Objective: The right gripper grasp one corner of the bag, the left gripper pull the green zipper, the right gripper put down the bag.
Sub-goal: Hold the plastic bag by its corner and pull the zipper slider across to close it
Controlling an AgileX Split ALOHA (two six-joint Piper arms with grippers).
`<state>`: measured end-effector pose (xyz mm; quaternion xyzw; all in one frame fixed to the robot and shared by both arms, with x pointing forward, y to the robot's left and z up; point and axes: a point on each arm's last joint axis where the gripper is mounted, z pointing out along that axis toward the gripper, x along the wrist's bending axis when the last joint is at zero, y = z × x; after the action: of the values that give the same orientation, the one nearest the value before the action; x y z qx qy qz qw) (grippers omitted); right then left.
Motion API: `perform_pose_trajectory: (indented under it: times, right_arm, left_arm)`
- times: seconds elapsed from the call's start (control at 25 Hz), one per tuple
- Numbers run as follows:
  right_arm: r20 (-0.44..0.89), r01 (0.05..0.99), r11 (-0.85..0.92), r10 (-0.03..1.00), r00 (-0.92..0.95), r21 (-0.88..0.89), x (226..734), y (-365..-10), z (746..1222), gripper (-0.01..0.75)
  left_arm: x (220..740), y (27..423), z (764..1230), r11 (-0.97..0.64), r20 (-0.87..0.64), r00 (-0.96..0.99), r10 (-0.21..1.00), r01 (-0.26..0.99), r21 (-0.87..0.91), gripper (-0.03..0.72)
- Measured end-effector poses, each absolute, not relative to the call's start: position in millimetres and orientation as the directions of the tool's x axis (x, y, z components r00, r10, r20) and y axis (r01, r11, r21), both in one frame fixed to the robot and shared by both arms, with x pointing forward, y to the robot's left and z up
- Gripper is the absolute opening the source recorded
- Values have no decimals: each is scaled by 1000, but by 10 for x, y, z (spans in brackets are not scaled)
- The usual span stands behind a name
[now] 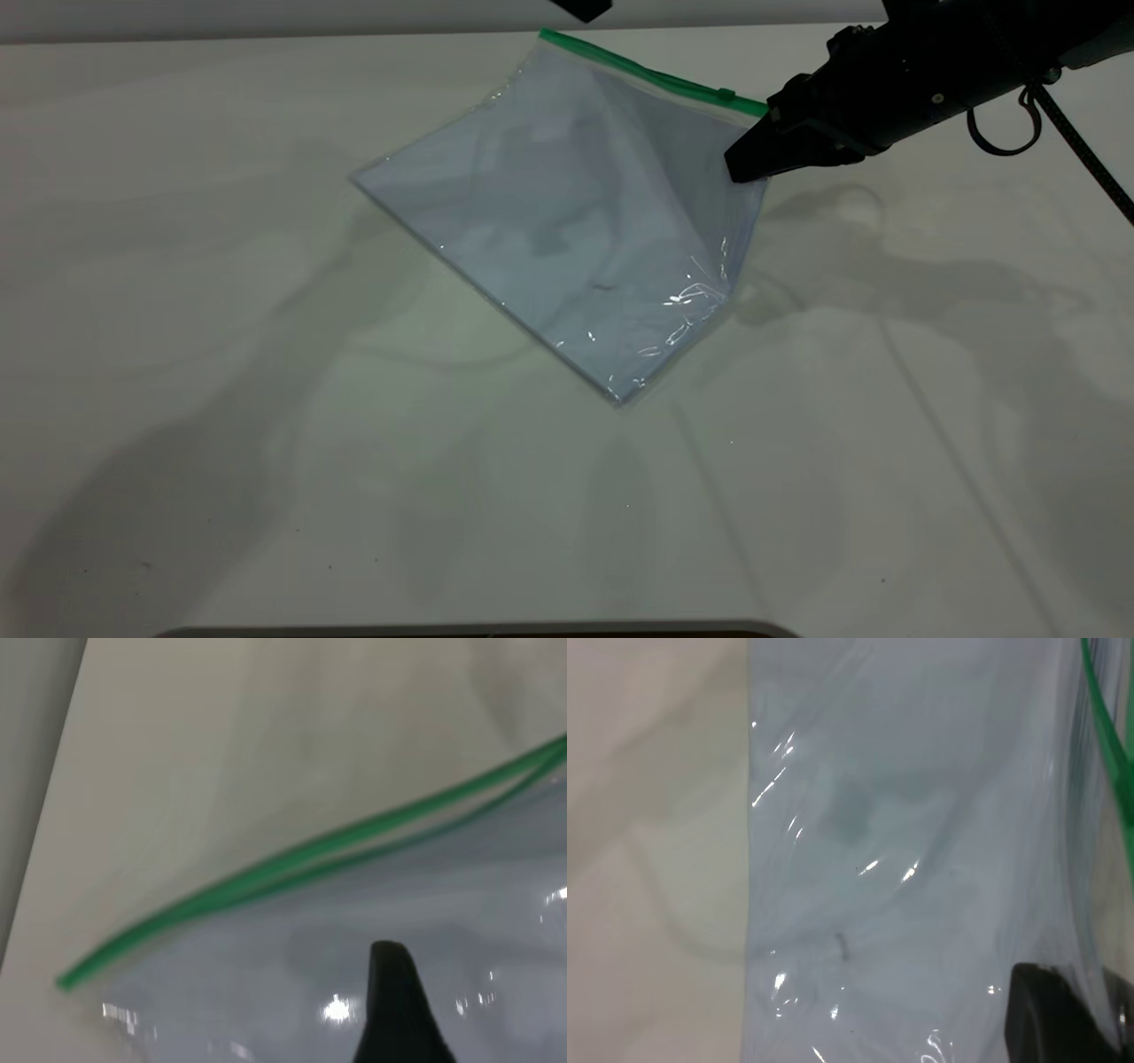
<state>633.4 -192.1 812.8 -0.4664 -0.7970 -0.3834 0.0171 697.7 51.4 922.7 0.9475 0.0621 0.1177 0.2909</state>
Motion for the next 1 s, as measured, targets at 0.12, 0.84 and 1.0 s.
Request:
perform_pose_trajectory:
  times: [0.12,0.84,1.0]
  right_arm:
    - [386,757,271,730,-564,594,6333,-1917,8128,35]
    - [172,527,523,581,-795,670,6311,-1918,8345,35]
    - [146,491,533,562,-814,690,6319,-1909,8452,35]
  left_arm:
    - [7009,462,9216,-814,176,973,146,18,581,499]
    - [6892,401,9096,-785,161,975,-154,-219,579,464]
    - [6873,390,9103,-755,201,951,-234,-308,579,464]
